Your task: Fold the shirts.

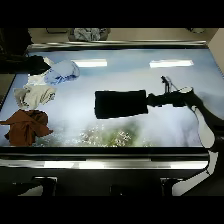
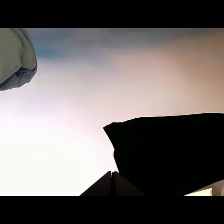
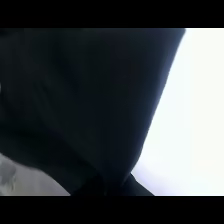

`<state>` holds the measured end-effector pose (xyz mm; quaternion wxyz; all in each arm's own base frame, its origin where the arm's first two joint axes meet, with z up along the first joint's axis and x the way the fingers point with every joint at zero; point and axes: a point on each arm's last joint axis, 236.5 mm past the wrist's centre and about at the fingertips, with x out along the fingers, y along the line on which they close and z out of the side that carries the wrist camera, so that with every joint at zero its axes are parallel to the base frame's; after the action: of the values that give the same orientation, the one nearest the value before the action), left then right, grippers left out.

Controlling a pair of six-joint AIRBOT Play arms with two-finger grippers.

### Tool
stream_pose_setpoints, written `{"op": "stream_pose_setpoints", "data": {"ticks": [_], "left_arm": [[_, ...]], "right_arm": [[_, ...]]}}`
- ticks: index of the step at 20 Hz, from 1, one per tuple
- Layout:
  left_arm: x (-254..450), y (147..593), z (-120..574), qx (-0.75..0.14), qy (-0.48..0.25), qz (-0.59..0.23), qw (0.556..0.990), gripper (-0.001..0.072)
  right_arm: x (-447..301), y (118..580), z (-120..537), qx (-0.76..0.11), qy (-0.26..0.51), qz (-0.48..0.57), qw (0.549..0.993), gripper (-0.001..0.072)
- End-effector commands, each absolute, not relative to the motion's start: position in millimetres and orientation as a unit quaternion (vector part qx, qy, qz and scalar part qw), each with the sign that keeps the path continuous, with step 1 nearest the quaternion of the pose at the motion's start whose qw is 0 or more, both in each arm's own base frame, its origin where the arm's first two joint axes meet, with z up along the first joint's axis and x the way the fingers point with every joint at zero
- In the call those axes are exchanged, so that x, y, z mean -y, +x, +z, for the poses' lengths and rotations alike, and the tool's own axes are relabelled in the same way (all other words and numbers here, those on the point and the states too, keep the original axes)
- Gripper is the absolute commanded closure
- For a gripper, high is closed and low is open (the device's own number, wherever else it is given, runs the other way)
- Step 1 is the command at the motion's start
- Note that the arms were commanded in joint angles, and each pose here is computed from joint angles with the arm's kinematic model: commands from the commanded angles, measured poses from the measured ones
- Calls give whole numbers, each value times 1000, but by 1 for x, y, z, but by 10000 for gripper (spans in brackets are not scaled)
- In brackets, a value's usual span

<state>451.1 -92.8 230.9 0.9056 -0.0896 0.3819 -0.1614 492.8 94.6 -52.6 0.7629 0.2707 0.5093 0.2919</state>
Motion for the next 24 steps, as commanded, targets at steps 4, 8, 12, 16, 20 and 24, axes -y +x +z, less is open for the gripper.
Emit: {"op": "stream_pose_setpoints", "data": {"ticks": [4, 8, 12, 16, 20, 24], "left_arm": [[94, 453, 226, -387, -91, -161, 903, 677], [100, 455, 220, -393, -90, -167, 900, 676], [112, 453, 218, -397, -85, -178, 897, 677], [117, 452, 218, -397, -82, -184, 895, 677], [121, 451, 218, -397, -82, -187, 895, 676], [125, 450, 218, -398, -80, -191, 894, 677]], "right_arm": [[79, 515, 38, -396, 304, 201, 843, 671], [193, 459, 64, -365, 335, 120, 860, 670], [272, 370, 55, -405, 361, 27, 839, 670], [300, 278, 16, -521, 366, -53, 769, 670], [292, 206, -26, -632, 363, -132, 671, 668], [254, 181, -54, -644, 393, -154, 638, 668]]}}
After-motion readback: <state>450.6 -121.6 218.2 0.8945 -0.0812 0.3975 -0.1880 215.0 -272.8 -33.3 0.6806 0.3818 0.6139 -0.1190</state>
